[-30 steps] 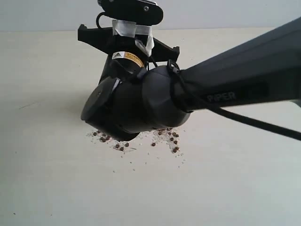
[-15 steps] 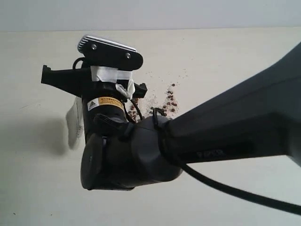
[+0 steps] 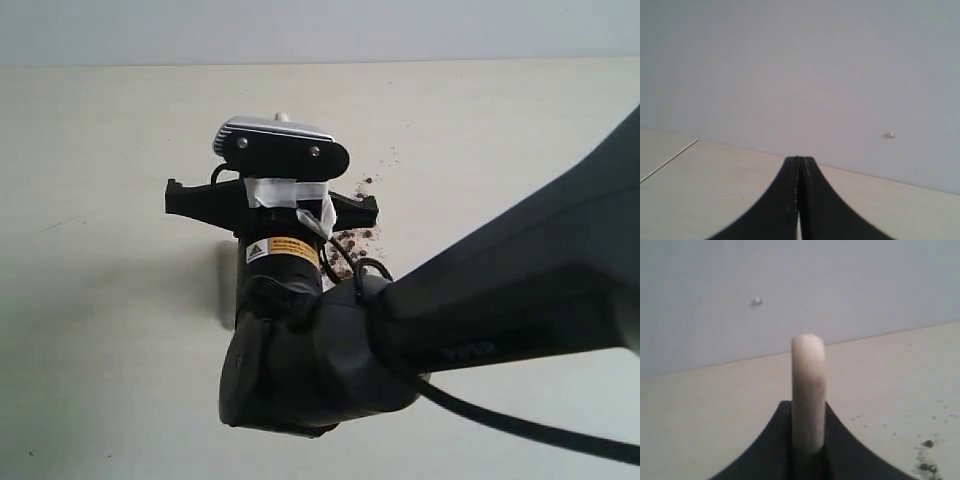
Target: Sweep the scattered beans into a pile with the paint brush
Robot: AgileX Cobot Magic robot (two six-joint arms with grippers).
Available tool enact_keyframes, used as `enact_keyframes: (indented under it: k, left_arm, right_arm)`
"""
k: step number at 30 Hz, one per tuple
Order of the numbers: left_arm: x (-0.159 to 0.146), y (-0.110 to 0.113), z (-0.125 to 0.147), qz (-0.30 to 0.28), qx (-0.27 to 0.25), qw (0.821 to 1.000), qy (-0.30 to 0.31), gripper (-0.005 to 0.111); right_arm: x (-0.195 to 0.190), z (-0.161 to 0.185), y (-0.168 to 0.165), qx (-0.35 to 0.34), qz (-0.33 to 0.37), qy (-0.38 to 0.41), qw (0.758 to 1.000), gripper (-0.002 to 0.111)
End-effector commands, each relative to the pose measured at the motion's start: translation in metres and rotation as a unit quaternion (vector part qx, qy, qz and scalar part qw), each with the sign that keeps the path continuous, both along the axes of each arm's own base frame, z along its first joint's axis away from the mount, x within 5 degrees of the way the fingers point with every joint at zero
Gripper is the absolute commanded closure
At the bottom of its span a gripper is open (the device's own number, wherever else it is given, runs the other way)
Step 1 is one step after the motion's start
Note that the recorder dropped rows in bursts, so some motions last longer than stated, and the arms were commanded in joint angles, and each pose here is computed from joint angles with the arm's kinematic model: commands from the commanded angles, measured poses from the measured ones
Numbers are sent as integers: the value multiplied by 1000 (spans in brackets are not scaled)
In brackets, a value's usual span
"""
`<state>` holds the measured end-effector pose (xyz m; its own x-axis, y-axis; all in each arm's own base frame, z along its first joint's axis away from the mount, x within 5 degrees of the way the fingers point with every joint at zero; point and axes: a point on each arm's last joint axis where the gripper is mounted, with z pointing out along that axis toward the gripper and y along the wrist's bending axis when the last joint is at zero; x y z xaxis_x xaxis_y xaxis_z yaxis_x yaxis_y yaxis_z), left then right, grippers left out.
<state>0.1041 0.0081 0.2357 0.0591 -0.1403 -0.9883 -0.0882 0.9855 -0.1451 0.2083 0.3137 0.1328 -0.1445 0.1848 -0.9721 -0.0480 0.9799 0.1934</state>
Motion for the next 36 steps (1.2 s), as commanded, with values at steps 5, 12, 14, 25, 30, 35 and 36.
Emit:
enact_keyframes:
  k: [5,12,14,25,30,35,36]
  left_arm:
    - [-1,0,-1,-1,-2,1000,0,107]
    - [-1,0,-1,-1,-2,1000,0,107]
    - [-1,0,-1,-1,-2,1000,0,107]
    - [-1,0,-1,-1,-2,1000,0,107]
    - [-1,0,-1,-1,-2,1000,0,107]
    - [-1,0,-1,-1,-2,1000,0,107]
    - [-1,0,-1,-1,-2,1000,0,107]
  right_arm:
    - [-2,-6,-7,-96,-12,16,995,108]
    - [-2,3,-5,-94,4,1,996,108]
    - [-2,10,-4,-99,10,-6,995,108]
    - [-2,33,-4,-111,22,-27,993,108]
    - [-3,37,-3,-118,33,-25,992,108]
    - [-3,41,0,-94,49,-36,994,108]
    - [-3,41,-1,-90,44,-39,994,108]
